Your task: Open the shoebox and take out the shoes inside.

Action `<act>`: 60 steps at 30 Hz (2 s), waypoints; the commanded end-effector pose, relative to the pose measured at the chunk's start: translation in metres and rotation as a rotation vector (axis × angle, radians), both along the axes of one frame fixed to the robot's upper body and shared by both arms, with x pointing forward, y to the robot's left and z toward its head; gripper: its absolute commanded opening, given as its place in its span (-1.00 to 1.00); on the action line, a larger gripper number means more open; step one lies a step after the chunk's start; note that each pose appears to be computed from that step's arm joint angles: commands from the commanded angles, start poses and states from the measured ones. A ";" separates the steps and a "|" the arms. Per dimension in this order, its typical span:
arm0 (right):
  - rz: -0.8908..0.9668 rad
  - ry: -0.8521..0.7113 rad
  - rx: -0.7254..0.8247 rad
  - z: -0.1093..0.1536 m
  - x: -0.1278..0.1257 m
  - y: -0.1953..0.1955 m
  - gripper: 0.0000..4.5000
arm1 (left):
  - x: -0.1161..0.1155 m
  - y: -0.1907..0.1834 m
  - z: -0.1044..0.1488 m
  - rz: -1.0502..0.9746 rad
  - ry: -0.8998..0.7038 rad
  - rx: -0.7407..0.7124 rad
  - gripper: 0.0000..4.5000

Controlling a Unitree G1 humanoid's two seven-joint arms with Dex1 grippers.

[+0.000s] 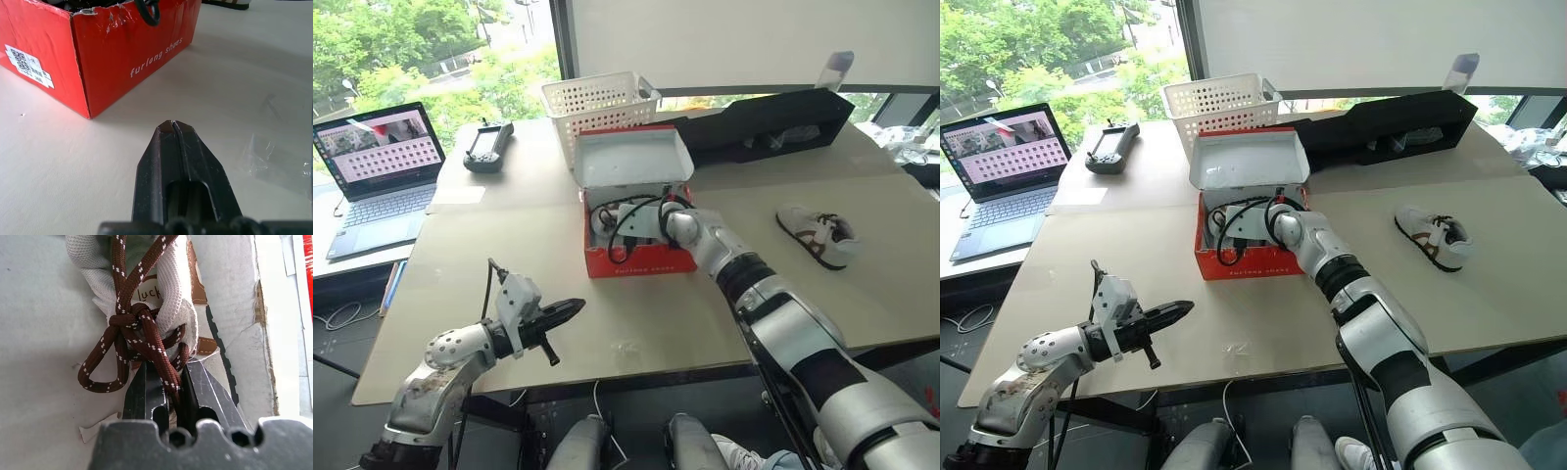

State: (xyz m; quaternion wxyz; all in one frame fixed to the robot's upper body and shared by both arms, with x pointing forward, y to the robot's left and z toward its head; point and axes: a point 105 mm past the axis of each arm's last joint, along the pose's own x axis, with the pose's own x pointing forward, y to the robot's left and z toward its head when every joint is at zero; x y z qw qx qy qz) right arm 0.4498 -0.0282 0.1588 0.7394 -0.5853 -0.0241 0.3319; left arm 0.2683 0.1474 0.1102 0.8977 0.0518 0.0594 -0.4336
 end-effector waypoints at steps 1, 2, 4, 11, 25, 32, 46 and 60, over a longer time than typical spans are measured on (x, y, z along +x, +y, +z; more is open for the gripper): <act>0.024 -0.020 0.069 0.021 -0.003 0.005 -0.98 | -0.001 0.000 0.009 -0.006 -0.049 0.012 -1.00; 0.024 -0.023 0.079 0.024 -0.003 0.005 -0.98 | -0.001 0.000 0.009 -0.006 -0.049 0.012 -1.00; 0.027 -0.019 0.086 0.027 -0.004 0.005 -0.98 | -0.001 0.001 0.009 -0.005 -0.050 0.012 -1.00; 0.029 -0.024 0.100 0.035 -0.006 -0.001 -0.99 | -0.001 -0.001 0.008 -0.004 -0.049 0.012 -1.00; 0.172 -0.059 0.424 0.134 -0.046 -0.005 -0.99 | 0.000 -0.001 0.008 -0.006 -0.052 0.016 -1.00; -0.068 -0.006 0.784 0.205 -0.046 -0.073 -0.99 | 0.001 -0.004 0.008 -0.009 -0.052 0.011 -1.00; -0.868 0.291 0.944 0.136 -0.052 -0.267 -0.99 | 0.005 -0.016 0.005 -0.043 -0.044 -0.010 -1.00; -0.920 0.644 0.736 0.052 -0.080 -0.283 -0.99 | 0.005 -0.021 0.001 -0.062 -0.030 -0.014 -1.00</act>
